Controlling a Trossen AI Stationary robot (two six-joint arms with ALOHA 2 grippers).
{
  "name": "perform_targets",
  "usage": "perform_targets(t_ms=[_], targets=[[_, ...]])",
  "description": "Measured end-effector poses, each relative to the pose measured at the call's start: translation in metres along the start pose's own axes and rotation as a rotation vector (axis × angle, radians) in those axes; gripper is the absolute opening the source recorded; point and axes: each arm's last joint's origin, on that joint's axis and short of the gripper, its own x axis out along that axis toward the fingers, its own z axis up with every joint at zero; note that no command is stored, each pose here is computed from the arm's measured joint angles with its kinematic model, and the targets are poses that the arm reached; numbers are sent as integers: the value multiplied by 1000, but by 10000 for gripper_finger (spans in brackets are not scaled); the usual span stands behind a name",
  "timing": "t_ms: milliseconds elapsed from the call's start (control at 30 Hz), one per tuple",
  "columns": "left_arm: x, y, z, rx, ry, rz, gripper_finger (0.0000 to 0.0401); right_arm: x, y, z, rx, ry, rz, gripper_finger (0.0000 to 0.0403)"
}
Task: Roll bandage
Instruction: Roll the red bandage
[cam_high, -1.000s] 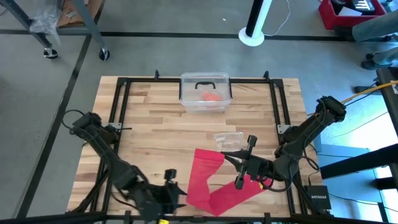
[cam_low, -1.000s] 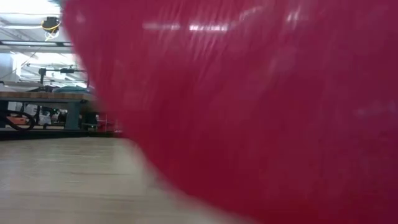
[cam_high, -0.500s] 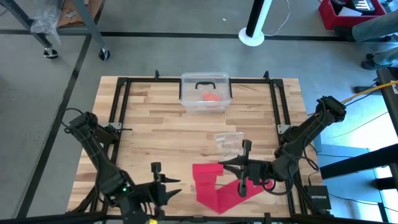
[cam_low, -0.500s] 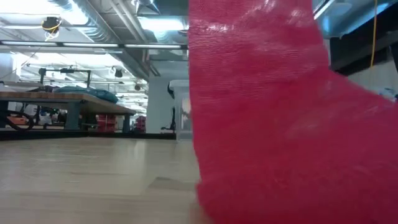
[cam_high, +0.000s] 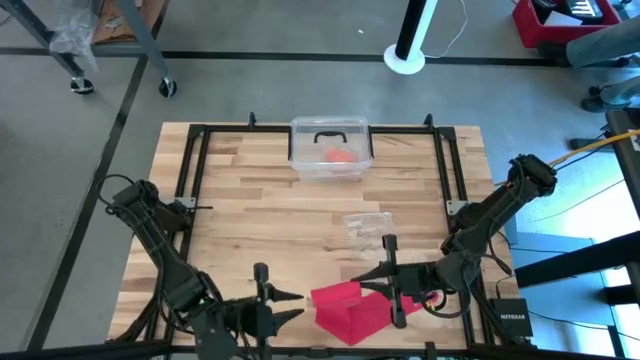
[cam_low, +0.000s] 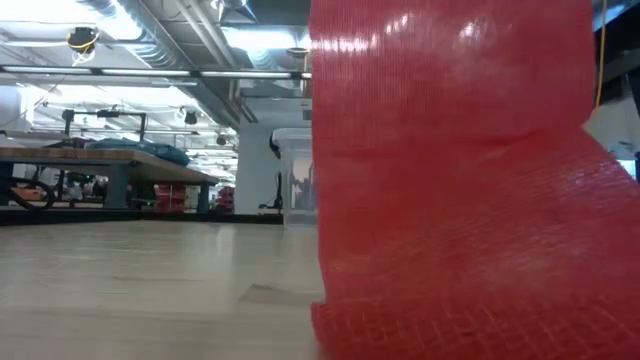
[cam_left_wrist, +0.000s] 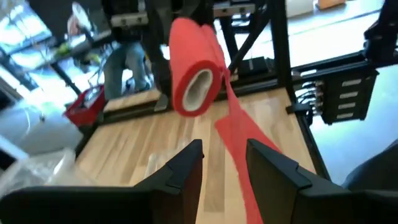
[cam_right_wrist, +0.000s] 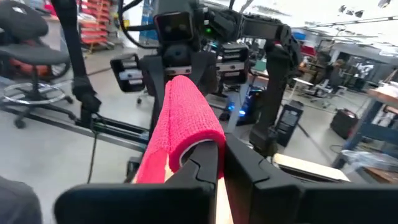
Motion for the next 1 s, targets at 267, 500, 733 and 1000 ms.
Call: perform_targets(t_ms=[267, 500, 733, 1000], targets=[[7, -7, -3, 86, -8, 21, 99, 6, 5, -7, 21, 2, 73, 17], [-7, -13, 5, 119, -66, 34, 92, 6, 5, -7, 27, -1, 84, 17], [-6, -12, 6, 117, -69, 40, 91, 17, 4, -16, 64, 11, 127, 17], [-6, -13, 5, 119, -69, 37, 89, 18, 2, -16, 79, 5, 120, 17]])
